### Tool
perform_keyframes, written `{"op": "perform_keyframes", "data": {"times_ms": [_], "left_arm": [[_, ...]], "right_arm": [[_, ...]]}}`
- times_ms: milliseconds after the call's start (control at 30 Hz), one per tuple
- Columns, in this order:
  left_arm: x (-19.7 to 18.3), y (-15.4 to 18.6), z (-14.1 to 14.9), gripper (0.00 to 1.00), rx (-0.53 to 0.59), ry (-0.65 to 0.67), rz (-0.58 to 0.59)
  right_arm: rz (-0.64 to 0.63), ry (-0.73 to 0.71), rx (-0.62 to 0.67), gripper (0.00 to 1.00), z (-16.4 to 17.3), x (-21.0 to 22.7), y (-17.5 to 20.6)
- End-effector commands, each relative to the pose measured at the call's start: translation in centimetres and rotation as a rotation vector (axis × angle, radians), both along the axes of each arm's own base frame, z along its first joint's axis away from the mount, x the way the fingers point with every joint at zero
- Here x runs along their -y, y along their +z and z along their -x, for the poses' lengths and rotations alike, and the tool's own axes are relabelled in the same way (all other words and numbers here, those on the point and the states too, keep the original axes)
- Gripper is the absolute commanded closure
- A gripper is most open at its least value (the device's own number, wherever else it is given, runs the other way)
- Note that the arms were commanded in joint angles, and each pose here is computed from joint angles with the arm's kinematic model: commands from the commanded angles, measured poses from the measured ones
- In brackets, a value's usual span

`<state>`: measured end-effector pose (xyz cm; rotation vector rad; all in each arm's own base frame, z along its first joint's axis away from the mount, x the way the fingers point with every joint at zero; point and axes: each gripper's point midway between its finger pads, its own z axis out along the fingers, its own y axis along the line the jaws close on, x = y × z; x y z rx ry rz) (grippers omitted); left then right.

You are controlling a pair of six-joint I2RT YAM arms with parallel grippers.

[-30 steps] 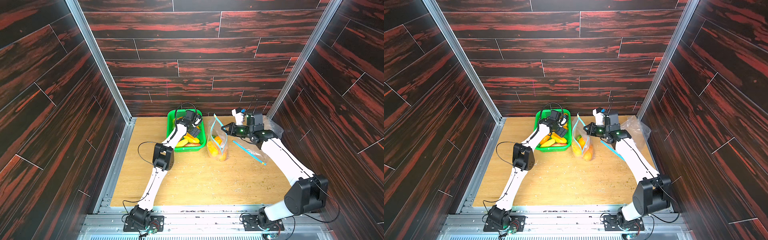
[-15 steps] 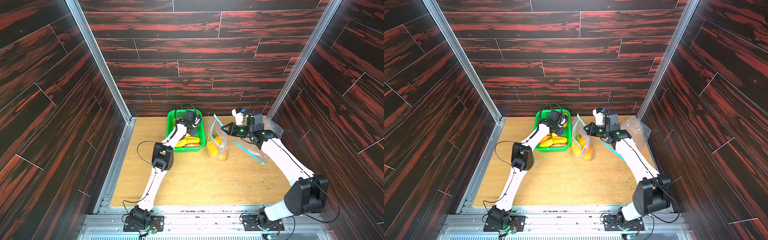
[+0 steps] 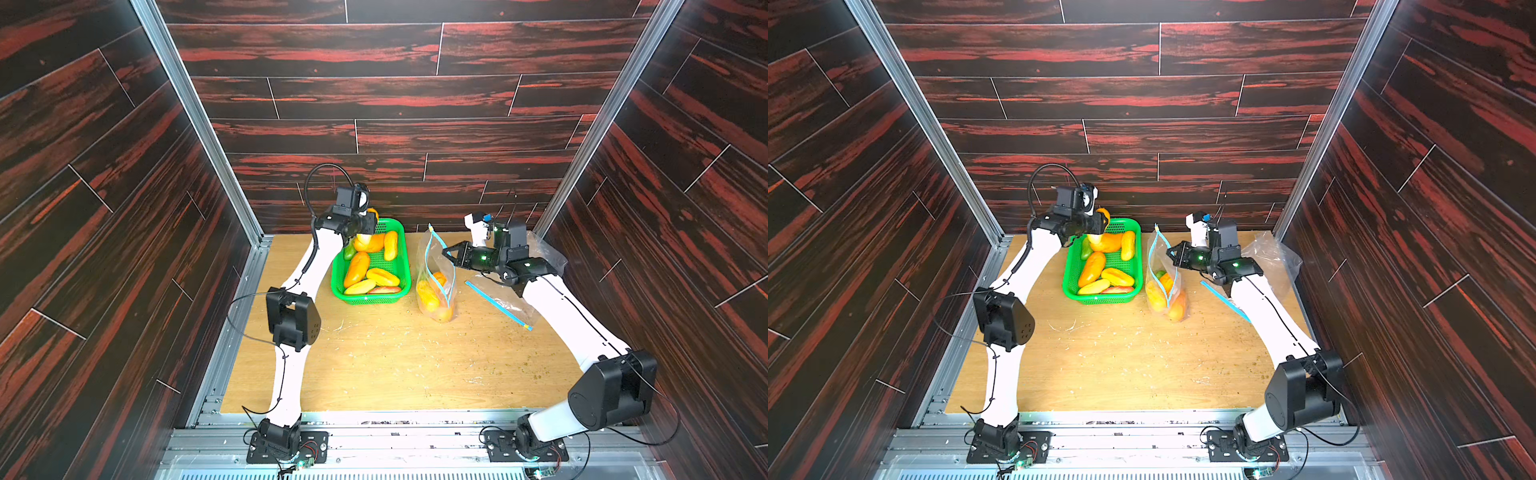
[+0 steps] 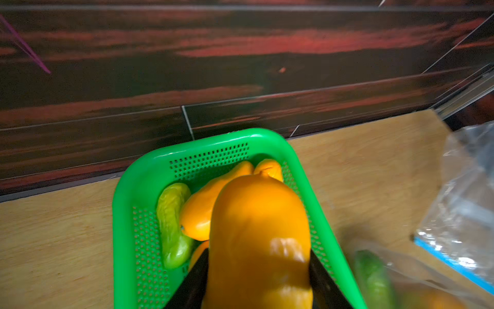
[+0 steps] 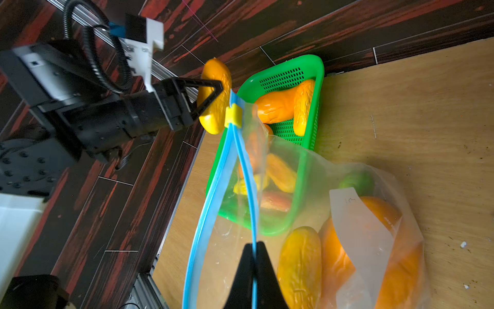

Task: Place the mango in a zip-top bag and seal the zipper
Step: Pick up the mango from the basket, then place the mango in the zipper food storage bag.

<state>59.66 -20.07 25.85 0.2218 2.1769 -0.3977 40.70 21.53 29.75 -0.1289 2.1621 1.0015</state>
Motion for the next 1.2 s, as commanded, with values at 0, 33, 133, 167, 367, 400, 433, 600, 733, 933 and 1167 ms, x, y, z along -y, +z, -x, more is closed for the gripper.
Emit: {"op": "perform_keyframes", "data": {"times_ms": [0, 33, 133, 167, 367, 400, 433, 600, 733, 933, 1167], "left_arm": [[0.9, -0.2, 1.6, 0.77, -0.081, -0.019, 0.114], [1.2, 0.7, 1.7, 0.78, -0.069, -0.031, 0.171], [2.1, 4.2, 2.8, 0.78, -0.008, -0.080, 0.379], [2.3, 5.9, 3.4, 0.79, 0.041, -0.096, 0.444], [0.1, 16.8, 11.2, 0.80, 0.478, -0.127, 0.890], [-0.1, 17.5, 12.4, 0.79, 0.512, -0.124, 0.922], [0.1, 18.3, 13.5, 0.80, 0.543, -0.141, 0.937], [3.5, 20.7, 18.6, 0.81, 0.633, -0.245, 0.945], [7.6, 21.1, 21.2, 0.83, 0.660, -0.373, 0.908], [11.4, 19.4, 22.4, 0.86, 0.675, -0.472, 0.888], [13.9, 15.0, 21.4, 0.89, 0.689, -0.446, 0.768]], "right_arm": [[-0.014, 0.004, 0.026, 1.00, -0.3, -0.4, 1.2], [-0.013, 0.001, 0.025, 1.00, -0.4, -0.4, 1.1], [-0.011, -0.009, 0.010, 1.00, -0.9, -0.4, 0.7], [-0.013, -0.014, 0.002, 1.00, -1.1, -0.4, 0.6], [-0.042, -0.008, -0.012, 1.00, -2.1, -1.5, 1.1], [-0.046, -0.002, -0.010, 1.00, -2.2, -1.9, 1.2], [-0.048, 0.005, -0.005, 1.00, -2.2, -2.2, 1.5], [-0.059, 0.017, 0.005, 1.00, -2.5, -3.3, 2.3], [-0.078, 0.017, 0.000, 1.00, -2.7, -3.6, 2.6], [-0.114, 0.007, 0.011, 1.00, -2.3, -3.5, 4.0], [-0.153, 0.000, 0.031, 1.00, -1.6, -3.3, 5.9]]}}
